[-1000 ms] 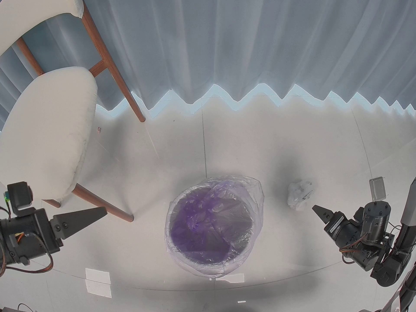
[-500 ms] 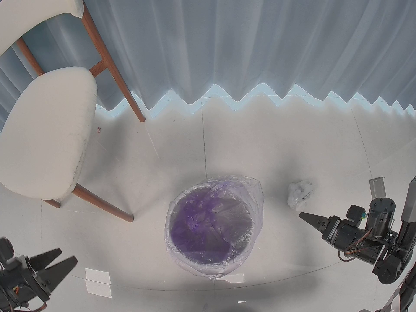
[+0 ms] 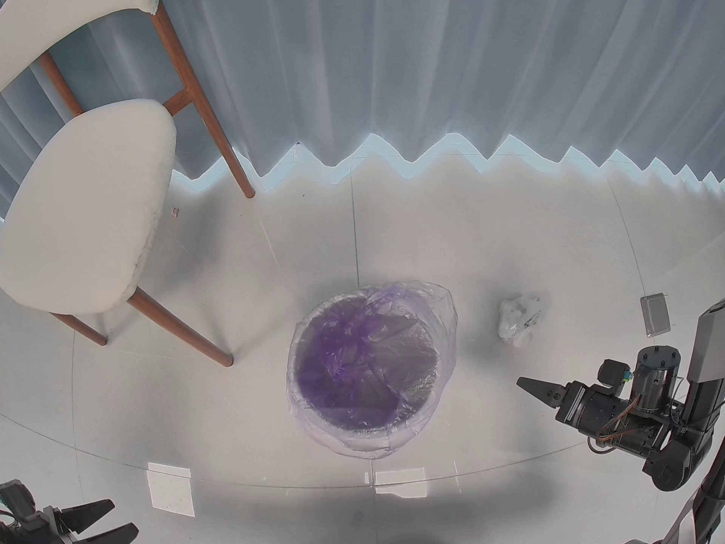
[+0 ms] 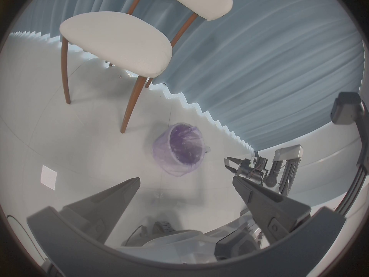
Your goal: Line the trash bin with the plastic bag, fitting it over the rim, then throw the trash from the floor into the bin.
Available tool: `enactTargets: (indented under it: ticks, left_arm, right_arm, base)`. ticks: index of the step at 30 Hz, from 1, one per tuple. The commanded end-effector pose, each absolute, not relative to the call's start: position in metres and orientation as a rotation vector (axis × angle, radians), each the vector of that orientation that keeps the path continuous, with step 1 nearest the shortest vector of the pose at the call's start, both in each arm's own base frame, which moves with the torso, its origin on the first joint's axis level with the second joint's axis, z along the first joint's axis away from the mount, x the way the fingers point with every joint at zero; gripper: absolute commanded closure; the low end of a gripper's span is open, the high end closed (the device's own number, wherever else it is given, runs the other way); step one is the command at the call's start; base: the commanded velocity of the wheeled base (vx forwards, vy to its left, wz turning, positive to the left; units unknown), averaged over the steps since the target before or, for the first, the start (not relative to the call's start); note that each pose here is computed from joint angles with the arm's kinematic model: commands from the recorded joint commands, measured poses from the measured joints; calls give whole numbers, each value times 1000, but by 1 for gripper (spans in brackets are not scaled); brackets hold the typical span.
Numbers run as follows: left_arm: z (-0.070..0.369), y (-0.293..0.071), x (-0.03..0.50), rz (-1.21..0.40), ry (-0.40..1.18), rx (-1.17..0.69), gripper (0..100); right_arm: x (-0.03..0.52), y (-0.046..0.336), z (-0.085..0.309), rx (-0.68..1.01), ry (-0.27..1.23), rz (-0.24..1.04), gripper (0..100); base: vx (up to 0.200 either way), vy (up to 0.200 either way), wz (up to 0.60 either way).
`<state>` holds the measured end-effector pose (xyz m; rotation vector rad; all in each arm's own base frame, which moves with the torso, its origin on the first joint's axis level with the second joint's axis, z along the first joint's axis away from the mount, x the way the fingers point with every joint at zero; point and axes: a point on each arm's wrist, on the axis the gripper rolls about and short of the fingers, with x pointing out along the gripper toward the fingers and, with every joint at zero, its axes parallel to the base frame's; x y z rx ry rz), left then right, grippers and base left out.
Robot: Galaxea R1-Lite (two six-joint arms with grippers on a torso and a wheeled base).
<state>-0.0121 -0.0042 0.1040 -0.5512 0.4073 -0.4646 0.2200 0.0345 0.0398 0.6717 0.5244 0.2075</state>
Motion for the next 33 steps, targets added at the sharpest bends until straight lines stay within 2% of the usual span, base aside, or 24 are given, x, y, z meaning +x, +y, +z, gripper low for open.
enactTargets:
  ticks: [1,19,25,33]
  left_arm:
    - [94,-1,-25,-470,336,-509,0]
    - [91,-2,-28,-457,317,-397,0]
    - [91,-2,-27,-473,318,-349,0]
    - [91,-2,-25,-472,335,-328,0]
  right_arm:
    - [227,36,31,664,545,217,0]
    - [272,48,5,653,534,243,0]
    - [326,56,-13,620,427,257,0]
    - [370,60,-26,624,328,279,0]
  base:
    - [0,0,0]
    - [0,0,0]
    - [0,0,0]
    - [0,0,0]
